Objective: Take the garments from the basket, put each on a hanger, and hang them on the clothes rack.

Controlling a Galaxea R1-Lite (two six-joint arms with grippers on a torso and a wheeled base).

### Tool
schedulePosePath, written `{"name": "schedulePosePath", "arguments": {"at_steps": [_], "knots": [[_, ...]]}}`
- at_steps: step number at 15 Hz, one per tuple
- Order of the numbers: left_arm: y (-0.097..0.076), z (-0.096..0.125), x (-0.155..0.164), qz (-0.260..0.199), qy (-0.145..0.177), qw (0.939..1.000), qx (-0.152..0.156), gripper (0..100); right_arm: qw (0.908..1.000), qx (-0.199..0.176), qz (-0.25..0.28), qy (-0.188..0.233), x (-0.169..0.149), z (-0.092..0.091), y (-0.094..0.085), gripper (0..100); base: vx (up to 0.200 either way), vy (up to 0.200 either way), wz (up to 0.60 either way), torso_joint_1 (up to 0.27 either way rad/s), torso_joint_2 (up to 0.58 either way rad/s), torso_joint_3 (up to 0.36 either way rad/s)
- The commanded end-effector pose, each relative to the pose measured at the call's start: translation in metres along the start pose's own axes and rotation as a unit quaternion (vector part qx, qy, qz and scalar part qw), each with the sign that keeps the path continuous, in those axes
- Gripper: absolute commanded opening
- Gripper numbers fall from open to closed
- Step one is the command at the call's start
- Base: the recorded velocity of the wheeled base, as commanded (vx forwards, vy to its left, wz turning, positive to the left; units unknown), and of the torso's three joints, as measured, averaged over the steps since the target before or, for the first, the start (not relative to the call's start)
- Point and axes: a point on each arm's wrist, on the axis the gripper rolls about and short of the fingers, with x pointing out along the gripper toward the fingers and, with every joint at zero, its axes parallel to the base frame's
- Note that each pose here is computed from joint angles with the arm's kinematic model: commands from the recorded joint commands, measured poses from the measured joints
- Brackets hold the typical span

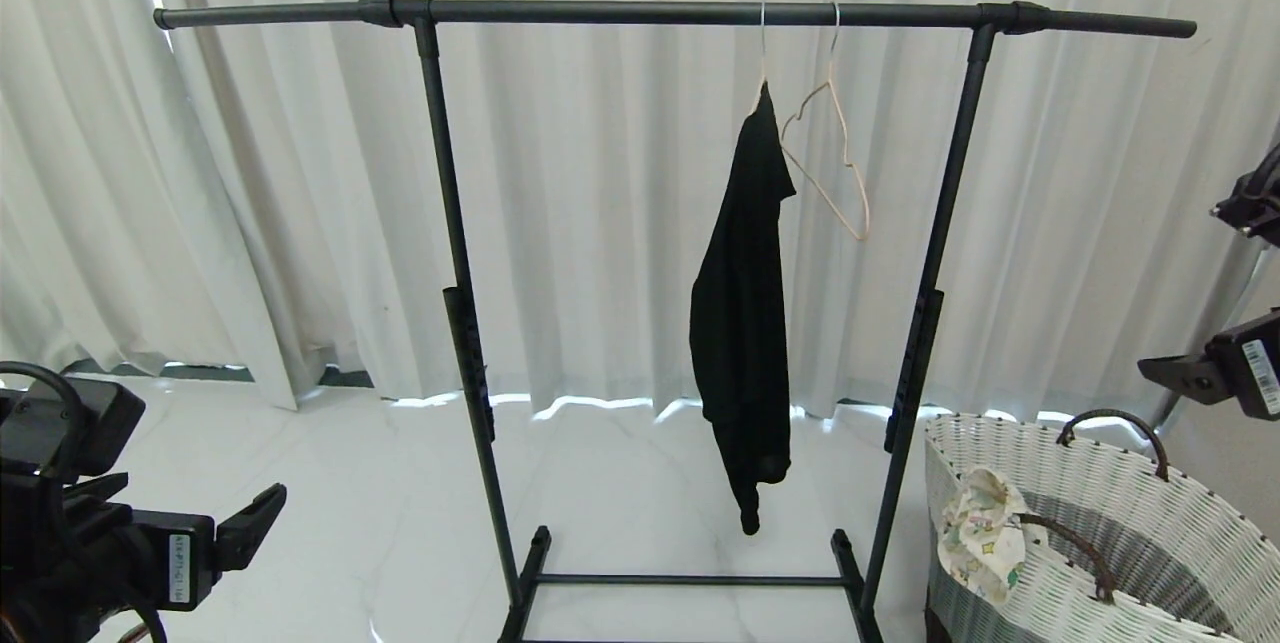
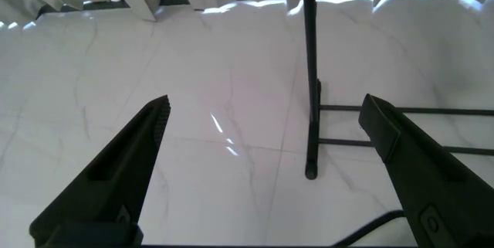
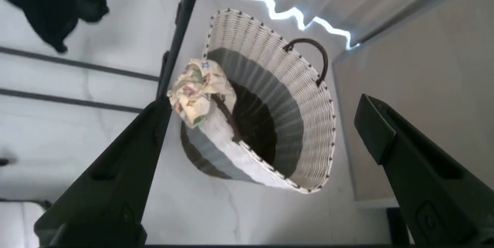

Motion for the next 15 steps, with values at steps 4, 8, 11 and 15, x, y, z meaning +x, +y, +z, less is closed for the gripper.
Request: {"name": "schedulePosePath", "arguments": {"at_steps": [4, 8, 11, 15], "knots": [[-0.0008, -0.0004, -0.0033, -0.005, -0.007, 1.0, 0.002, 100, 0.9988, -0.049, 0.0, -0.007, 0.001, -0.0194, 0.0045, 100, 0.0, -0.2, 0.0, 0.001, 0.01, 0.005], [-0.0007, -0.0003, -0.0036, -0.004, -0.008, 1.0, 0.001, 100, 0.9988, -0.048, -0.002, -0.003, 0.0026, -0.02, 0.0035, 100, 0.05, -0.2, 0.0, 0.002, 0.0, 0.007], [-0.0009, 0.0001, -0.0033, -0.005, -0.008, 1.0, 0.002, 100, 0.9986, -0.046, 0.022, -0.015, 0.007, -0.0207, 0.0068, 100, 0.2, 0.0, 0.0, -0.002, 0.0, 0.007], [-0.0008, 0.0005, -0.0033, -0.005, -0.009, 0.9999, 0.002, 100, 0.9953, -0.051, 0.072, -0.038, 0.0105, -0.0225, 0.011, 100, 0.2, 0.0, 0.0, 0.006, 0.0, 0.006]]}}
